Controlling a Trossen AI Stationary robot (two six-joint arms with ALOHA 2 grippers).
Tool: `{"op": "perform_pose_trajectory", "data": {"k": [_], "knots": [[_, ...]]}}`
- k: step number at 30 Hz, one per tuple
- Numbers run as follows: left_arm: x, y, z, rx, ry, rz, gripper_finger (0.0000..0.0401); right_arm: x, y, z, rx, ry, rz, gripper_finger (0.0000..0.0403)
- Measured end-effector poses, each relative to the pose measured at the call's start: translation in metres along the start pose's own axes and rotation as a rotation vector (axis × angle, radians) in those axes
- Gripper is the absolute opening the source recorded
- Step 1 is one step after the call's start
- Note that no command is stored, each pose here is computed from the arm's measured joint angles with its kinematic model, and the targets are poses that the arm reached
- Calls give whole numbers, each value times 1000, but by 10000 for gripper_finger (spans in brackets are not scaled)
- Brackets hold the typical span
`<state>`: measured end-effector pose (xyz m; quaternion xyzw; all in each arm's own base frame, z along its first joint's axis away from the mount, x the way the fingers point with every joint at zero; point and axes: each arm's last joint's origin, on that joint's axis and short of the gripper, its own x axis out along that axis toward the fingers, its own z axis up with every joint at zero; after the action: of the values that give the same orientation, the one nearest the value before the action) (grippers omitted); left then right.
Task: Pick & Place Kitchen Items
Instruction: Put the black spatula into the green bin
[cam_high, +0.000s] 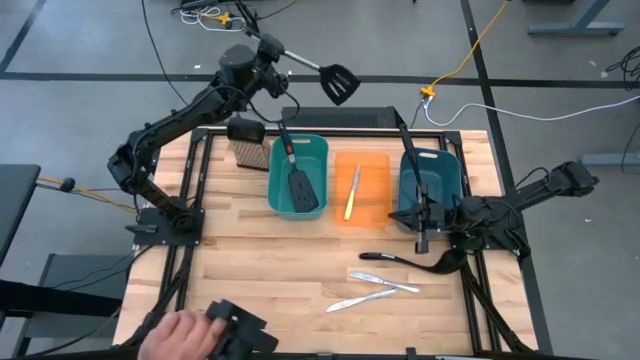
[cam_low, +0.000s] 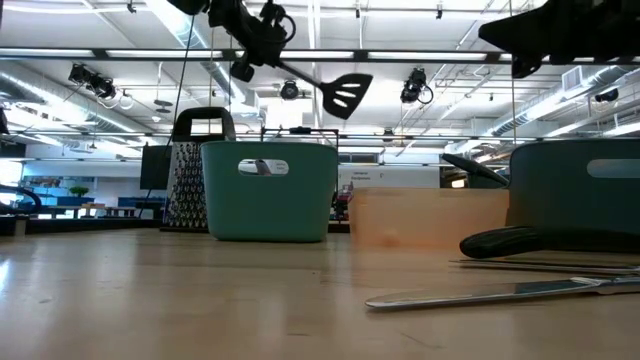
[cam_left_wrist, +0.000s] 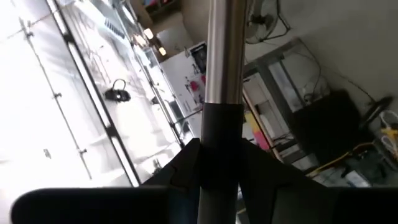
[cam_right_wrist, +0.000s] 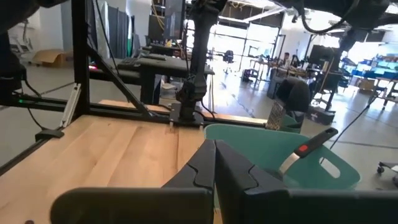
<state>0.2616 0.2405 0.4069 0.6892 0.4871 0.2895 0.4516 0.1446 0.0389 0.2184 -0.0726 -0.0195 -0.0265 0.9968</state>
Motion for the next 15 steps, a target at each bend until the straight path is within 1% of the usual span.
{"op": "perform_pose_trajectory", "data": {"k": [3,6,8,12,15], "knots": [[-4,-5,10,69,-74,-57,86,1,-1,-1,-3,8,-6,9],[-9,-13,21,178,-153,-141,86,2,-1,-2,-5,14,-10,9],[-13,-16,26,209,-185,-170,86,2,-1,-2,-6,15,-12,9],[-18,-18,30,242,-205,-207,86,2,-1,-2,-6,15,-12,9],[-25,-20,25,289,-179,-265,86,2,-1,-2,-6,16,-12,9]]}}
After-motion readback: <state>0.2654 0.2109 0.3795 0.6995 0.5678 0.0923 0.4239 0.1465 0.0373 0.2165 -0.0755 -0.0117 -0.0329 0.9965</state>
